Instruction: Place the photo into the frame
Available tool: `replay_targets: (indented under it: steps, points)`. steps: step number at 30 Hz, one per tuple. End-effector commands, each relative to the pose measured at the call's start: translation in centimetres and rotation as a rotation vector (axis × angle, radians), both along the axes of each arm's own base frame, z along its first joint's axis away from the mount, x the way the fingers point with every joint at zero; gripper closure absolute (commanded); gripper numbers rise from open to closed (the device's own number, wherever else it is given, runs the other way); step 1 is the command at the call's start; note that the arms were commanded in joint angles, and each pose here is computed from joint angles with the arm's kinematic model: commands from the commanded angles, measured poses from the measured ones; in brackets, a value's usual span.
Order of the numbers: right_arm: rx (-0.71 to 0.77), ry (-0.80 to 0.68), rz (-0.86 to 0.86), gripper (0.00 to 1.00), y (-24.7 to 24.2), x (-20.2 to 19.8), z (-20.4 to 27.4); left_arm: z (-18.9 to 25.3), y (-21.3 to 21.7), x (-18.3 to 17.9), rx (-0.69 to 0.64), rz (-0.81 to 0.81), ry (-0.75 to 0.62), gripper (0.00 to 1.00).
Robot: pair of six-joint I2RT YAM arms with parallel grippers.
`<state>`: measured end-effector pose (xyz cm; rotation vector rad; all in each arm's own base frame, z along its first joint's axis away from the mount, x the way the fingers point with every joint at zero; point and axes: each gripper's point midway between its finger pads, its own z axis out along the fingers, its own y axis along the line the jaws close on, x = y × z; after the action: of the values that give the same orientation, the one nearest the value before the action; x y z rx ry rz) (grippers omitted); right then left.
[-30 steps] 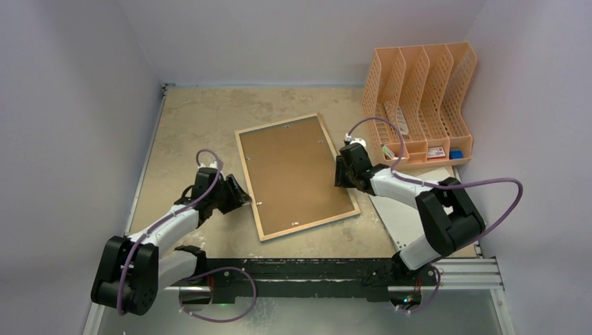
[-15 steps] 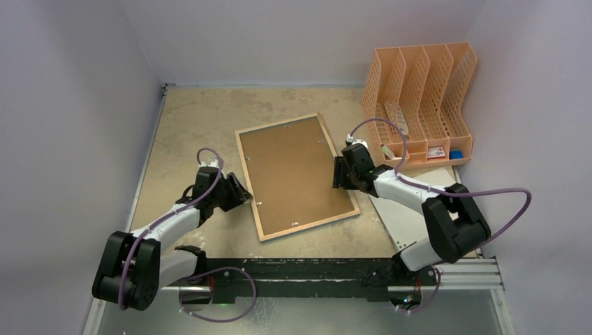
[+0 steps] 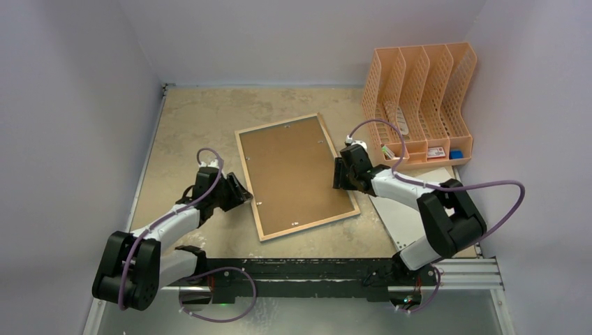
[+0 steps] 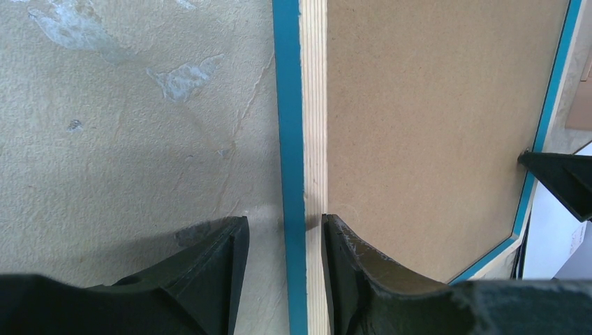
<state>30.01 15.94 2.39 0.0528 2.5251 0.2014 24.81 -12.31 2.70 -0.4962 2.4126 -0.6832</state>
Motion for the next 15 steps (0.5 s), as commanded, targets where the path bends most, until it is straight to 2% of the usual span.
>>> replay_targets:
  steps: [1, 7, 12, 15]
  points:
    - [-0.026, 0.006, 0.032, 0.43, 0.1, -0.3, 0.2, -1.3, 0.5, -0.9, 0.031, 0.008, 0.038, 0.55]
    - [-0.018, 0.001, 0.021, 0.56, 0.0, -0.4, 0.7, -0.9, 0.4, -0.1, 0.034, 0.005, 0.028, 0.55]
    - [-0.003, -0.013, 0.017, 0.71, 0.2, -0.2, 1.2, -0.8, 0.3, 0.1, 0.035, 0.001, 0.027, 0.55]
    - [0.005, -0.015, 0.010, 0.74, 0.4, -0.1, 1.1, -0.7, 0.3, 0.2, 0.037, 0.000, 0.022, 0.55]
